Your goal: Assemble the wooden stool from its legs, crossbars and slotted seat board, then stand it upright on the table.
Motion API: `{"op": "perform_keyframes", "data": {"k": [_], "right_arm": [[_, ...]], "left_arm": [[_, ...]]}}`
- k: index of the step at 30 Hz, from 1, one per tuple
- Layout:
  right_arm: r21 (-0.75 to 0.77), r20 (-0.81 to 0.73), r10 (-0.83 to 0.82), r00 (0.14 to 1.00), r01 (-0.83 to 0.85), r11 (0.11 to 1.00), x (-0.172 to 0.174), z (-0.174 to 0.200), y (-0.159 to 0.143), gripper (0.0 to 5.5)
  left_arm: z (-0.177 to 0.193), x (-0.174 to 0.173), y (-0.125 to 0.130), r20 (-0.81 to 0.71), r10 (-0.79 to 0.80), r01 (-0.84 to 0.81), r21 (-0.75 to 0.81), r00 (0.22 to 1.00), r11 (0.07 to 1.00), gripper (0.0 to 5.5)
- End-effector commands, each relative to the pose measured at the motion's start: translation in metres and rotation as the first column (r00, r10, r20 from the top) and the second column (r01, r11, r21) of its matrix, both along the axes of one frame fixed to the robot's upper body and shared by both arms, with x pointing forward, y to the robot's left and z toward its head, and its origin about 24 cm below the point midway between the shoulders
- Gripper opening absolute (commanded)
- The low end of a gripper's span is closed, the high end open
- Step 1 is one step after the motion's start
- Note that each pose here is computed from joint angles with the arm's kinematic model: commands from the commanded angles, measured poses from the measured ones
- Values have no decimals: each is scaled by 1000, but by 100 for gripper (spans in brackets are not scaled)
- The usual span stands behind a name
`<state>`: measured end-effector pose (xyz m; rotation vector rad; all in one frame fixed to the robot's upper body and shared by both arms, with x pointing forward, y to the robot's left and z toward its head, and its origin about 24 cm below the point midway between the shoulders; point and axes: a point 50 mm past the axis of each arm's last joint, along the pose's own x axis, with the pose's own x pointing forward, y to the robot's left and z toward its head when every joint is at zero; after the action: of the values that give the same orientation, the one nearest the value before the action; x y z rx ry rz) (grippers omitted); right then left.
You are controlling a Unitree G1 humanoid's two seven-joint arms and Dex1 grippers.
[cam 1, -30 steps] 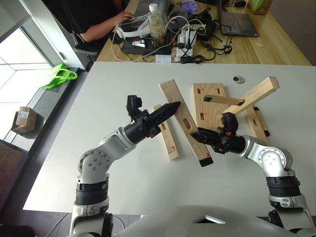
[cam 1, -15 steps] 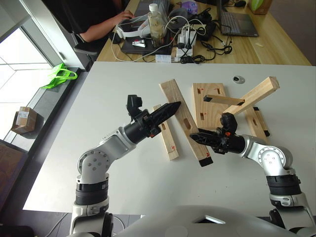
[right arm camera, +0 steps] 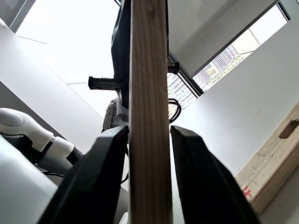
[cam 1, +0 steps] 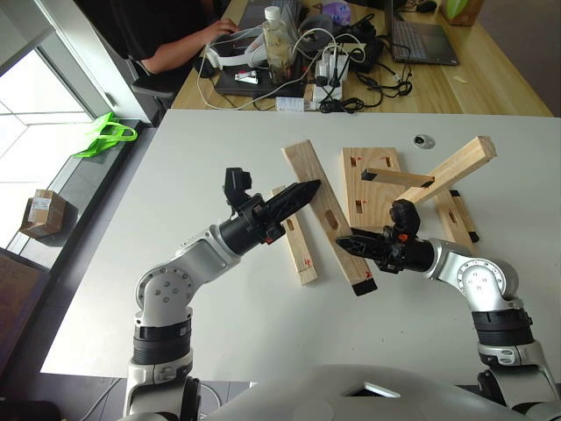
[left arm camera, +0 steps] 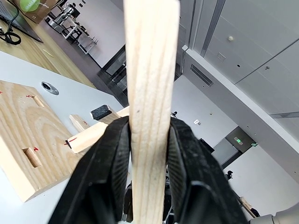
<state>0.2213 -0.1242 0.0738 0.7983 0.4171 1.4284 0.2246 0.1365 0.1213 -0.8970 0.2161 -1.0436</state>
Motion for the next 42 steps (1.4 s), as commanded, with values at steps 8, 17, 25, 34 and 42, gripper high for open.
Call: {"op": "perform_keyframes", "data": {"k": [8, 17, 25, 34, 42], "right_arm": [[-13, -6, -6, 1000, 6, 1000, 0, 1, 1, 101], [6, -22, -24, 999, 24, 1000, -3, -1, 3, 101], [44, -42, -62, 997, 64, 997, -7, -2, 8, 101], [49, -61, -68, 996, 71, 996, -8, -3, 5, 101], [60, -72, -63, 995, 67, 996, -9, -3, 2, 101]], "left_arm": [[2, -3, -2, 6, -7, 7, 14, 1000, 1000, 122], [-2, -6, -4, -4, 9, -9, 15, 1000, 1000, 122], [-6, -8, -9, -11, 36, -36, -8, 999, 999, 122], [-9, -9, -10, -22, 43, -43, -6, 999, 999, 122], [-10, -9, -9, -25, 42, -42, 0, 999, 999, 122]]}}
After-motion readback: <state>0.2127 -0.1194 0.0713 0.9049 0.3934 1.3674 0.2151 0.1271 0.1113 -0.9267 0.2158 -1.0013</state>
